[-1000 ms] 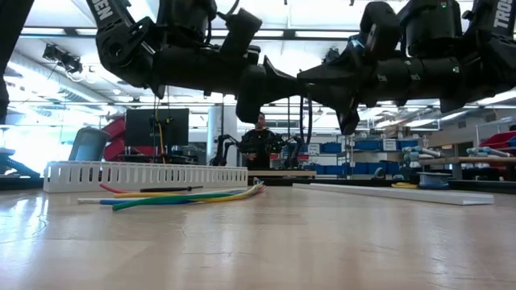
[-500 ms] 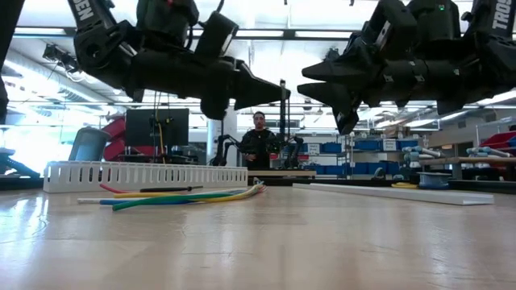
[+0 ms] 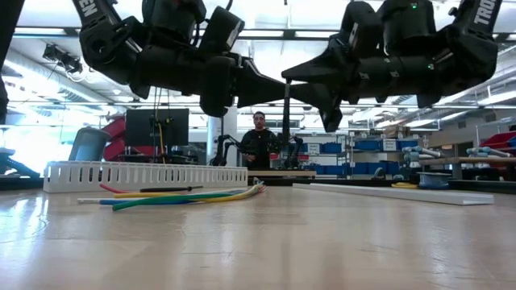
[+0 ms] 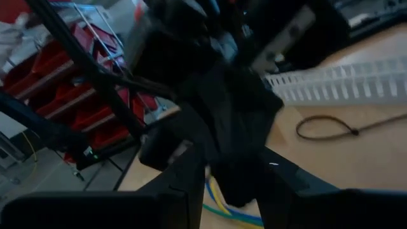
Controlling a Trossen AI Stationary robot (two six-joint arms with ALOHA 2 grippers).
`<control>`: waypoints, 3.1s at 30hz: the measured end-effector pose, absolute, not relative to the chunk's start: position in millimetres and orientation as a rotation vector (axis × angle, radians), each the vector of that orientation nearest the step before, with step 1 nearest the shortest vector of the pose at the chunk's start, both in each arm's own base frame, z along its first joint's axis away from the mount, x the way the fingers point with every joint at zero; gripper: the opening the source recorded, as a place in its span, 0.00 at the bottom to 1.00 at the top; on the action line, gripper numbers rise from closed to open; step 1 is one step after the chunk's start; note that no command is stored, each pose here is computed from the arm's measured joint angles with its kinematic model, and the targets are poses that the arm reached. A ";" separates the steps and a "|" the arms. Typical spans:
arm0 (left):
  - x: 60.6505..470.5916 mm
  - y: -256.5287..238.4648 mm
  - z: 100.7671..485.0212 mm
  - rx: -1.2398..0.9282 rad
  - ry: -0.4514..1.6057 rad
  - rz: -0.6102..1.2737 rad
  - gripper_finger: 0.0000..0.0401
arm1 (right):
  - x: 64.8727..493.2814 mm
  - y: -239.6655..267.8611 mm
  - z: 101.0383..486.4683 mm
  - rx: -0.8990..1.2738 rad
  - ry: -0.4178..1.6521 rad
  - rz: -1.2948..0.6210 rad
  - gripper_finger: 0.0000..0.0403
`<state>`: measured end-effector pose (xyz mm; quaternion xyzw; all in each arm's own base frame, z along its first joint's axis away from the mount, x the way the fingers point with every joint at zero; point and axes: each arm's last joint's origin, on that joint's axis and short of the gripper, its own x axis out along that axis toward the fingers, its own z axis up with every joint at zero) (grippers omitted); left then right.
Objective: Ziptie cables
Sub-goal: Prepare the black zip tie to wrap the cable wires
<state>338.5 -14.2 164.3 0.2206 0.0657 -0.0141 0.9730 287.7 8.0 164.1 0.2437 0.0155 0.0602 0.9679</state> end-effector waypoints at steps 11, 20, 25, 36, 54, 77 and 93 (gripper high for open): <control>338.3 -14.2 162.2 0.446 0.155 -0.033 0.00 | 287.8 7.6 167.8 0.502 -0.004 0.129 0.10; 338.4 -14.8 163.4 0.445 0.142 -0.029 0.00 | 288.0 4.7 166.4 0.471 0.001 0.098 0.00; 338.2 -17.4 163.0 0.442 0.146 -0.030 0.00 | 288.0 -4.7 166.6 0.467 -0.009 0.063 0.00; 337.3 -19.2 159.1 0.386 0.184 -0.043 0.00 | 286.7 -26.6 166.6 0.470 -0.023 0.003 0.00; 335.1 -23.7 154.4 0.251 0.250 0.001 0.00 | 285.7 -26.1 166.5 0.489 0.021 0.178 0.10; 256.5 26.2 169.2 0.014 0.965 0.340 0.00 | 281.5 8.4 135.7 0.461 0.363 0.268 0.31; 265.8 32.2 145.5 0.334 1.080 0.116 0.01 | 280.2 36.8 136.1 0.427 0.363 0.280 0.31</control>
